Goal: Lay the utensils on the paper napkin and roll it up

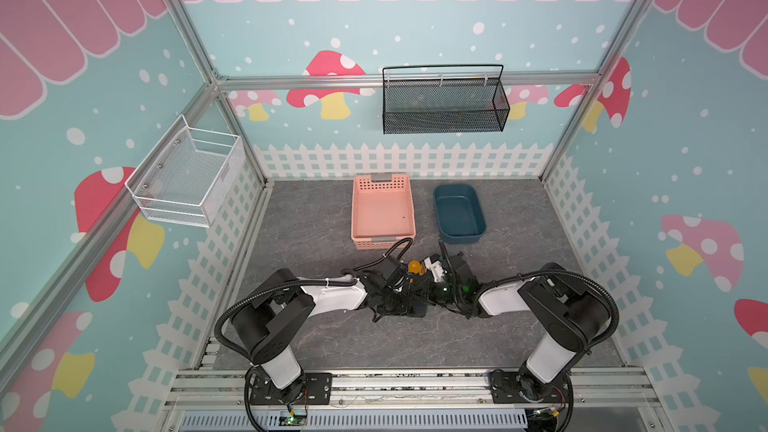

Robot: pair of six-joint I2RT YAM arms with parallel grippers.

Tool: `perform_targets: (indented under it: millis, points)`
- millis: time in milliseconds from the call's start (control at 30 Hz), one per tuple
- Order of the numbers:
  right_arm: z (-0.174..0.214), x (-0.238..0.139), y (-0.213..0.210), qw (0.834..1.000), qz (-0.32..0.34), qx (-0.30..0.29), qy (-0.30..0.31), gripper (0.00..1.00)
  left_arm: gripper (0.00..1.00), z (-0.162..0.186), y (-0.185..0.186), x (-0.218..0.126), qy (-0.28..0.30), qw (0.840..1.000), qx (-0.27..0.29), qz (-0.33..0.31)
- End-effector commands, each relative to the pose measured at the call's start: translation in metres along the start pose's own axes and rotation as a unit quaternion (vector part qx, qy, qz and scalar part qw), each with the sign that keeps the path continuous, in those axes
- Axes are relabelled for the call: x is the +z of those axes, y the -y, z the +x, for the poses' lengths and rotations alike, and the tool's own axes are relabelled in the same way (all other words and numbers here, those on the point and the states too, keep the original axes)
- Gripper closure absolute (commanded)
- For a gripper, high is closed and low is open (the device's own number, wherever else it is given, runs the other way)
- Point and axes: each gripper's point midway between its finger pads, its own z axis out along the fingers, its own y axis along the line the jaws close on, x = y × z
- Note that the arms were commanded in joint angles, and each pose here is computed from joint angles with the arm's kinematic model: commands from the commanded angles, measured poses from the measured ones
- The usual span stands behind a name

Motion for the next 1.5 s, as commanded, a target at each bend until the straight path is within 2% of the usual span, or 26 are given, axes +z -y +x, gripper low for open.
perform_targets:
  millis: [0, 333, 667, 1033, 1467]
  points:
    - [0.001, 0.002, -0.003, 1.000, -0.018, 0.007, 0.009, 0.99, 0.96, 0.004, -0.006, 0.003, -0.007, 1.000, -0.012, -0.003]
    - [-0.005, -0.005, -0.010, 0.999, -0.024, 0.001, 0.030, 0.99, 0.96, 0.005, -0.003, -0.010, 0.008, 1.000, -0.016, -0.001]
    - [-0.012, -0.010, -0.021, 0.998, -0.040, -0.011, 0.048, 0.99, 0.98, 0.015, -0.009, 0.001, -0.014, 1.000, -0.025, -0.008]
    - [-0.009, -0.001, -0.018, 0.998, -0.055, -0.004, 0.037, 0.99, 0.98, 0.015, -0.006, 0.003, -0.017, 1.000, -0.020, -0.006]
    - [0.001, 0.008, 0.002, 0.999, -0.043, 0.003, 0.024, 0.99, 0.98, 0.011, -0.001, -0.003, -0.006, 1.000, -0.016, 0.000]
